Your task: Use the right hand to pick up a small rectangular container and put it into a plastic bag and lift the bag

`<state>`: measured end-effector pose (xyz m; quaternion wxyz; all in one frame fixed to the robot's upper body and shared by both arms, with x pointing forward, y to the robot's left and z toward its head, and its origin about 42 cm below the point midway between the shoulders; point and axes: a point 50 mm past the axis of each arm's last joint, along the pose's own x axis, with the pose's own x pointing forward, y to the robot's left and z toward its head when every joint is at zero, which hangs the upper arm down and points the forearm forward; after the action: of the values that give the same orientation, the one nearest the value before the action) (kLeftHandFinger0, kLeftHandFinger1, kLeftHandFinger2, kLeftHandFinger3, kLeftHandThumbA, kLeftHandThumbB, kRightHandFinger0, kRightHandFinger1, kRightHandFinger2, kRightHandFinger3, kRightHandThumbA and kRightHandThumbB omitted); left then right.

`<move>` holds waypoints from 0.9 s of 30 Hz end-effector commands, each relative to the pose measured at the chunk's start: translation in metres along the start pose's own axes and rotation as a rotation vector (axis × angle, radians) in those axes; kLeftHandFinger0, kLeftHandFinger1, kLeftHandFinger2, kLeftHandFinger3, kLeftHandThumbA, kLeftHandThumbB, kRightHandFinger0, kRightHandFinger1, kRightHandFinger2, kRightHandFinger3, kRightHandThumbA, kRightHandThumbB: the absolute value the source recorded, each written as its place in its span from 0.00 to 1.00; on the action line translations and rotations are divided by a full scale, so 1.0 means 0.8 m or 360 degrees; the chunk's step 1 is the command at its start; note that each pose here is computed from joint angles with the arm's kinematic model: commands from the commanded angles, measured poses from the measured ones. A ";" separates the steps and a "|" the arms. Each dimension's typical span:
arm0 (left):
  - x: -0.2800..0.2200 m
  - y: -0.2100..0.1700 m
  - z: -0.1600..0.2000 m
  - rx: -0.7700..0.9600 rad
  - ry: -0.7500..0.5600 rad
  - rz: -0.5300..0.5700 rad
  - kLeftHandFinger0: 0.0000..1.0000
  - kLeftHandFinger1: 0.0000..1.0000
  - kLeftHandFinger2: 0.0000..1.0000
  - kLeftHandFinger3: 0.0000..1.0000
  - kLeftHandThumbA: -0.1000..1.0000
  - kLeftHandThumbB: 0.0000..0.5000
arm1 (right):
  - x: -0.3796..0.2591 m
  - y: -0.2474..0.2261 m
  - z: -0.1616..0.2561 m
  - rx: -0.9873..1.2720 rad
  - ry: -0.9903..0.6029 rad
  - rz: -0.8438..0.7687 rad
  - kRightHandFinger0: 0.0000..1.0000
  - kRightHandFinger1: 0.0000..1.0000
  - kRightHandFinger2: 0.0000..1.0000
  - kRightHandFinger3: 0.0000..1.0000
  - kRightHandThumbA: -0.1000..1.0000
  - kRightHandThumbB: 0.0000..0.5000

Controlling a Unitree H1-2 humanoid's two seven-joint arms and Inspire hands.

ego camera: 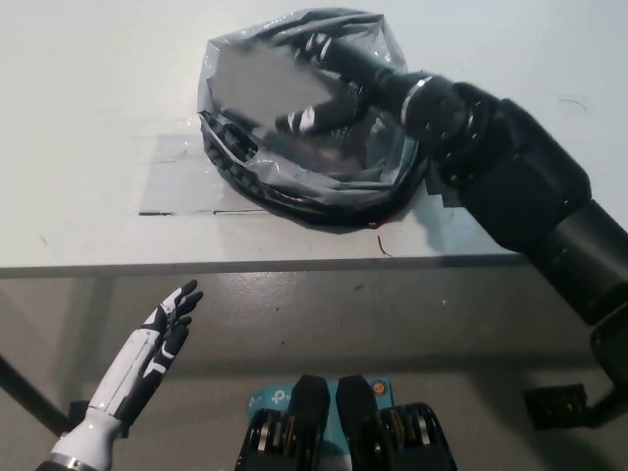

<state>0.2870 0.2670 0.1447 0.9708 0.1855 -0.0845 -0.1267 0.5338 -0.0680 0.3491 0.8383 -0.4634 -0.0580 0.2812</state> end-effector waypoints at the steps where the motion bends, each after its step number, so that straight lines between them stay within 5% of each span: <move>1: 0.003 0.009 0.009 0.0056 -0.0057 -0.0009 1.00 1.00 1.00 1.00 1.00 0.42 | -0.002 -0.026 0.029 -0.0378 -0.0069 0.0034 1.00 1.00 1.00 1.00 0.63 0.78; 6: 0.004 0.010 0.011 0.0081 -0.0052 -0.0014 1.00 1.00 1.00 1.00 1.00 0.45 | -0.001 -0.021 0.029 -0.0493 -0.0062 -0.0052 1.00 1.00 1.00 1.00 0.74 0.79; 17: 0.002 0.010 0.010 0.0062 -0.0066 -0.0010 1.00 1.00 1.00 1.00 1.00 0.47 | -0.001 -0.019 0.028 -0.0535 -0.0094 -0.0148 1.00 1.00 1.00 1.00 0.74 0.73; 27: 0.004 0.009 0.010 0.0088 -0.0072 -0.0021 1.00 1.00 1.00 1.00 1.00 0.47 | -0.037 -0.085 0.071 -0.0480 -0.0479 -0.0750 1.00 1.00 1.00 1.00 0.88 0.63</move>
<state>0.2870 0.2673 0.1447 0.9696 0.1919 -0.0843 -0.1267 0.5259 -0.0661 0.3672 0.7862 -0.5509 -0.1606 0.2296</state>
